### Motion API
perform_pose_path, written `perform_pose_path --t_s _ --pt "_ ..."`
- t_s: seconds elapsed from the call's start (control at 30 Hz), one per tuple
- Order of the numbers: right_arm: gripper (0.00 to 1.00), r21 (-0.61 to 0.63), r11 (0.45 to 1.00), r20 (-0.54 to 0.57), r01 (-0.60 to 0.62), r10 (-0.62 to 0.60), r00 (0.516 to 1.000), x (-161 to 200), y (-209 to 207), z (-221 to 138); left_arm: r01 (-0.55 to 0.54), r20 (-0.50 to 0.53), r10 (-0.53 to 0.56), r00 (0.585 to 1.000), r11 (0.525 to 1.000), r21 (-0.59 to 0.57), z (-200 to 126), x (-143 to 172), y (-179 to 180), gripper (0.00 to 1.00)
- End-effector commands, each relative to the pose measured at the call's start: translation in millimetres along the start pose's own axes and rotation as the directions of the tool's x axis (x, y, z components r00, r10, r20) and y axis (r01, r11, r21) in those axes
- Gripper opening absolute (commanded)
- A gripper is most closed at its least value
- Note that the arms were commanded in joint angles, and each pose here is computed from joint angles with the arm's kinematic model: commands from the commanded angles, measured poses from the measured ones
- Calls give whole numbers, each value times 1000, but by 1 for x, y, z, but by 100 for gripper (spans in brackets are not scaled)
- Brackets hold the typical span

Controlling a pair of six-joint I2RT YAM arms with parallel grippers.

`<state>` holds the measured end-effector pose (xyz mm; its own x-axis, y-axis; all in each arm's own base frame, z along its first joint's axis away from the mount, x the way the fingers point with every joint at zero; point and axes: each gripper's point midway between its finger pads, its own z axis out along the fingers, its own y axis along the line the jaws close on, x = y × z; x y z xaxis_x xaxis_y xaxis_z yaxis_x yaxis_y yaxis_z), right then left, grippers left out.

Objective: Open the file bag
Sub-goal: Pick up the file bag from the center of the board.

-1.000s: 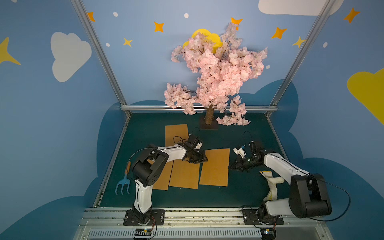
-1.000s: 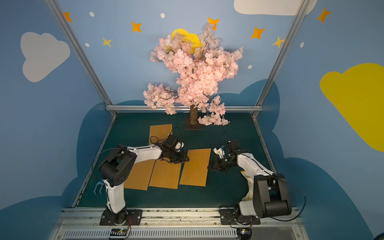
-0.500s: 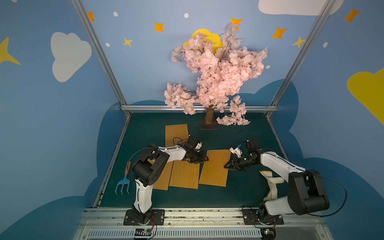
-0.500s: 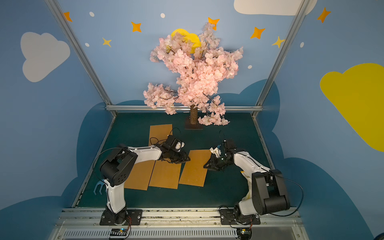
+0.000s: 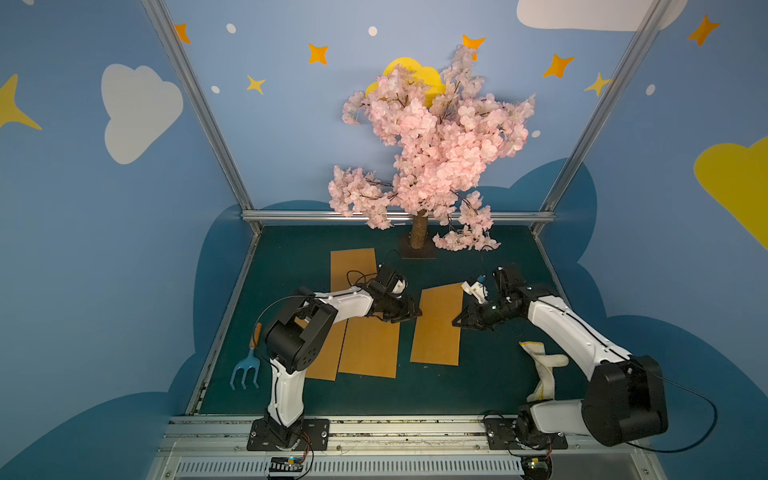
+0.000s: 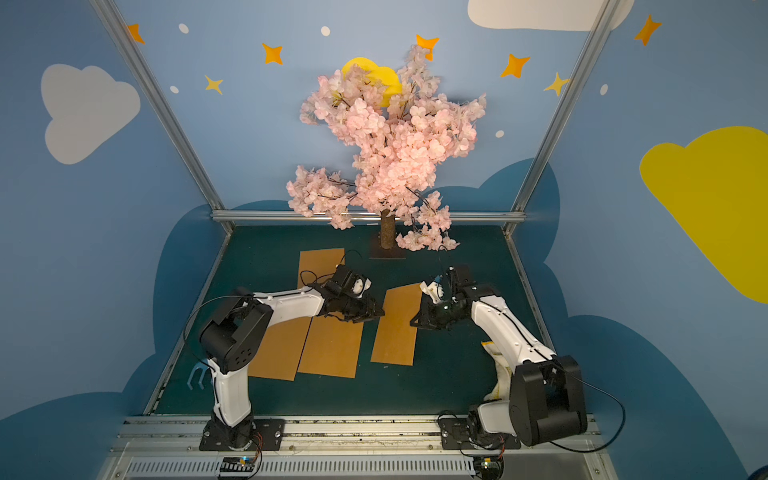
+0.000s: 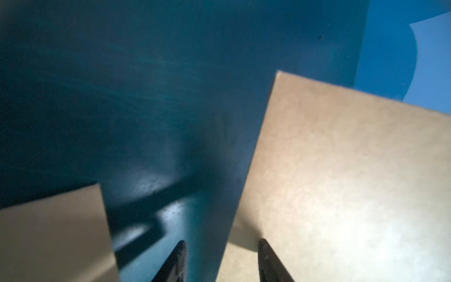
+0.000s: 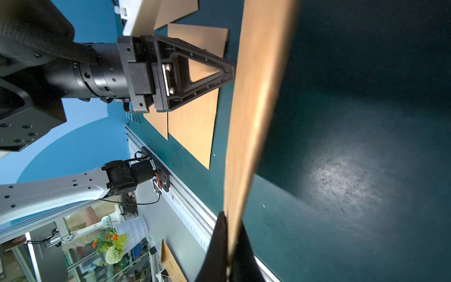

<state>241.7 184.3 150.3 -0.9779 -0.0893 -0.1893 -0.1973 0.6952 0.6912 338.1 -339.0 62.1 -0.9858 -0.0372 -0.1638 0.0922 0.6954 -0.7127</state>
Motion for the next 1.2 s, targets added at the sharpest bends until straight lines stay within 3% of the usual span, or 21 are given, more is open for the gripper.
perform_pose_path --t_s 0.0,0.2,0.37,0.43,0.6,0.73,0.97,1.17 --pt "0 8 998 9 62 -62 998 1 11 -16 -73 59 65 996 989 131 -34 -19 -43 48" --pt "0 -33 995 48 98 -96 994 -1 29 -31 -50 109 11 994 931 362 -62 -30 -63 48" --pt "0 -69 989 71 129 -124 990 2 39 -39 -48 107 -8 994 860 508 -64 -31 -67 57" --pt "0 -91 985 83 147 -139 987 2 46 -42 -54 109 -5 994 841 539 -65 -30 -70 60" --pt "0 -145 976 108 163 -148 983 2 59 -47 -83 139 12 990 853 515 -70 -31 -70 67" --pt "0 -160 974 114 161 -144 983 1 61 -47 -123 164 41 986 840 528 -79 -33 -82 68" --pt "0 -162 973 118 167 -149 982 -3 62 -46 -149 179 51 983 789 596 -91 -38 -101 60" --pt "0 -152 975 115 160 -143 983 -11 57 -41 -154 186 46 981 770 619 -94 -37 -106 42"
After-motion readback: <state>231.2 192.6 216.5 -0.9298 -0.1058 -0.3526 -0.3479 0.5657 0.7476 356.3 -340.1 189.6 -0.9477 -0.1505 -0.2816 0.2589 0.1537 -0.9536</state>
